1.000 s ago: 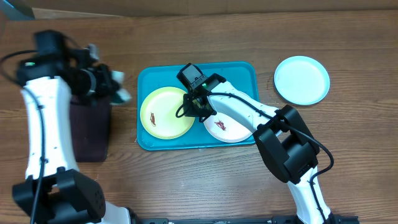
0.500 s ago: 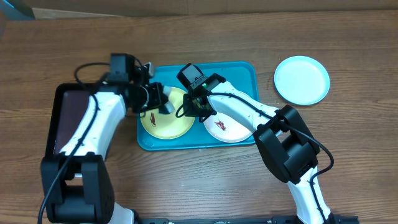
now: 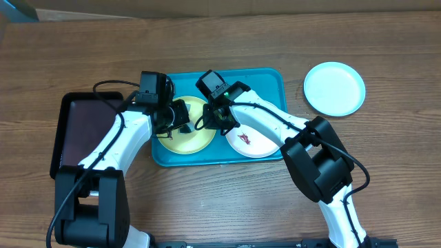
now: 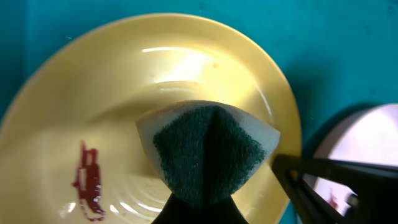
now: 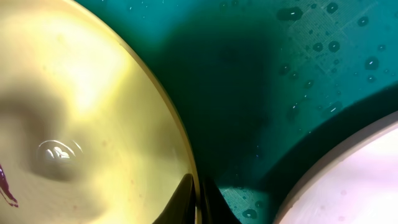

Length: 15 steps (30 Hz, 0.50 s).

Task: Clean dirty plates on tray and stack at the side
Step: 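Scrub the yellow plate with the left-held sponge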

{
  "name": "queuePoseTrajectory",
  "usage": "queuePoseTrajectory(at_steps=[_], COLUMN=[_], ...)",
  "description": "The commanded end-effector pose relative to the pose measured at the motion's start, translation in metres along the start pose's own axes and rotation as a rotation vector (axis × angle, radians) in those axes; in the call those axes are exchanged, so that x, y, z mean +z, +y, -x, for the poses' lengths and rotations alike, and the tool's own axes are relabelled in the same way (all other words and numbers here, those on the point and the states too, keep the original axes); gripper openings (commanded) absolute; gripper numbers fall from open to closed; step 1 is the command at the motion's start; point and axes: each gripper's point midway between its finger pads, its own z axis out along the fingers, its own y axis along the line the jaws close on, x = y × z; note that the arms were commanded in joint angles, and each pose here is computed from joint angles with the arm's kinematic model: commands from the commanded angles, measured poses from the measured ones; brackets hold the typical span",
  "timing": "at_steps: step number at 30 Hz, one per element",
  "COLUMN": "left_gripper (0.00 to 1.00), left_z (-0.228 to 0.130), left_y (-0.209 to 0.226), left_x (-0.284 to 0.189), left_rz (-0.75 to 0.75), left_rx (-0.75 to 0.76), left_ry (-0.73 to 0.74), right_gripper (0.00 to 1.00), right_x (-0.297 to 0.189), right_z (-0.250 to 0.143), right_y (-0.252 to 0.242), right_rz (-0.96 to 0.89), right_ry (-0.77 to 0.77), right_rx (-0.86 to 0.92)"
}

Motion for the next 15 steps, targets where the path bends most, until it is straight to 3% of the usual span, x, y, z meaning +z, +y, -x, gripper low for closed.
queuePoseTrajectory(at_steps=[1,9,15], left_gripper=[0.04,0.04,0.04], left_z=[0.0,-0.013,-0.028], left_y=[0.013,0.0,0.027], left_x=[0.01,0.044,0.061], left_rz=[0.063,-0.058,0.058], left_rx=[-0.036,-0.048,-0.034], left_ry=[-0.005,0.093,0.146], right_gripper=[0.04,0.04,0.04], right_x=[0.011,0.011,0.011], right_z=[-0.004,-0.004,-0.004], right_y=[-0.014,-0.014,-0.015], right_rz=[-0.059,-0.061,-0.062], right_ry=[0.006,0.008,0.009], right_rx=[-0.002,-0.002,-0.002])
